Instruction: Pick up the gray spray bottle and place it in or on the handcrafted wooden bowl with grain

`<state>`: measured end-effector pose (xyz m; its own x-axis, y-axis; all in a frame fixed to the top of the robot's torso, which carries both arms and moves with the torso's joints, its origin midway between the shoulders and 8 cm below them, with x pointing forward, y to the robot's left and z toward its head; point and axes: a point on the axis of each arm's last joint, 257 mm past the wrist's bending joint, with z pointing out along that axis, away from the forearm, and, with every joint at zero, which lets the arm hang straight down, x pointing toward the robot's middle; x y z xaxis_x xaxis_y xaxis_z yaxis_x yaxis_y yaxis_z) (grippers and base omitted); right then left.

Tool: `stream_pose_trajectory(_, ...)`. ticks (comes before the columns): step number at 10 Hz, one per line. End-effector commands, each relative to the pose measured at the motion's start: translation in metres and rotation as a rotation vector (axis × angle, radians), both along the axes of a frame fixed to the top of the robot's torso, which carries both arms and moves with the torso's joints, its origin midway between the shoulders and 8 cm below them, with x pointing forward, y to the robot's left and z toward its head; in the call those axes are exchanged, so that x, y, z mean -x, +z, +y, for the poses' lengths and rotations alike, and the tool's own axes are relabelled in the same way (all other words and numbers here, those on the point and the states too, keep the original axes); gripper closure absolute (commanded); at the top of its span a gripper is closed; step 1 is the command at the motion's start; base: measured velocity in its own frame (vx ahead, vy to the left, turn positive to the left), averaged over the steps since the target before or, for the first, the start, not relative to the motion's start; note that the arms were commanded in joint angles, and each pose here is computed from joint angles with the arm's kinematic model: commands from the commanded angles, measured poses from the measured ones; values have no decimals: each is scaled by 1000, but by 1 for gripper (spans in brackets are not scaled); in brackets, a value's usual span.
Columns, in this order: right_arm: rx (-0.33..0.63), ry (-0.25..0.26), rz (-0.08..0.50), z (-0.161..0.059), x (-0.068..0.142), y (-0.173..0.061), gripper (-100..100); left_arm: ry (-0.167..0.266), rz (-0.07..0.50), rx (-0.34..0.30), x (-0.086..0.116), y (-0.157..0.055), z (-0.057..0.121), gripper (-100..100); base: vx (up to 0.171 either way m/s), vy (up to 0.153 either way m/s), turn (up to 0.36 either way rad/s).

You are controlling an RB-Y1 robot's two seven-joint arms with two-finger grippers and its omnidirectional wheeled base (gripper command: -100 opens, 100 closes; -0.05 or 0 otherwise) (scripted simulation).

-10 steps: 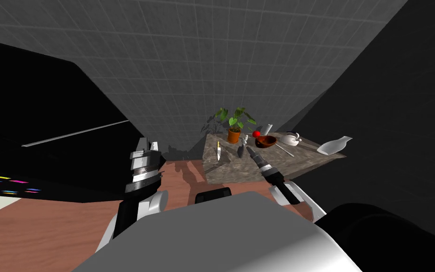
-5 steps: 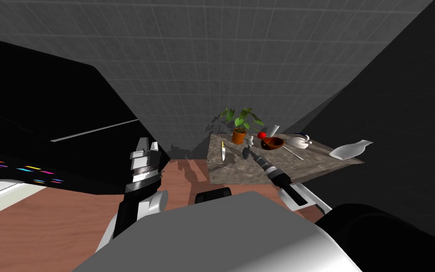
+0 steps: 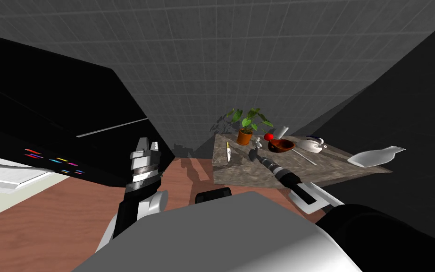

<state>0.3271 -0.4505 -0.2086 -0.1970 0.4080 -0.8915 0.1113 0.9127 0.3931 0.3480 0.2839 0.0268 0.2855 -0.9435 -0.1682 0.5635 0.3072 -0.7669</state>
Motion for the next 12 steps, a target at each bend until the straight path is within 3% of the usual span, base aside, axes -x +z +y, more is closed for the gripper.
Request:
stream_pose_trajectory(1,62,-25,56,-20,5,-11,-100,0,0,0,0,0,0,0,24,80,121)
stream_pose_trajectory(5,207,-78,171,-72,20,-21,-100,0,0,0,0,0,0,0,25,78,101)
stream_pose_trajectory(9,325,-120,249,-114,30,-19,-100,0,0,0,0,0,0,0,30,54,79)
stream_pose_trajectory(10,305,-109,237,-106,29,-21,-100,0,0,0,0,0,0,0,15,20,15)
stream_pose_trajectory(11,309,-112,239,-108,29,-21,0,0,0,0,0,0,0,0,0,0,0)
stream_pose_trajectory(12,306,-126,242,-114,30,-27,-100,0,0,0,0,0,0,0,48,-4,98)
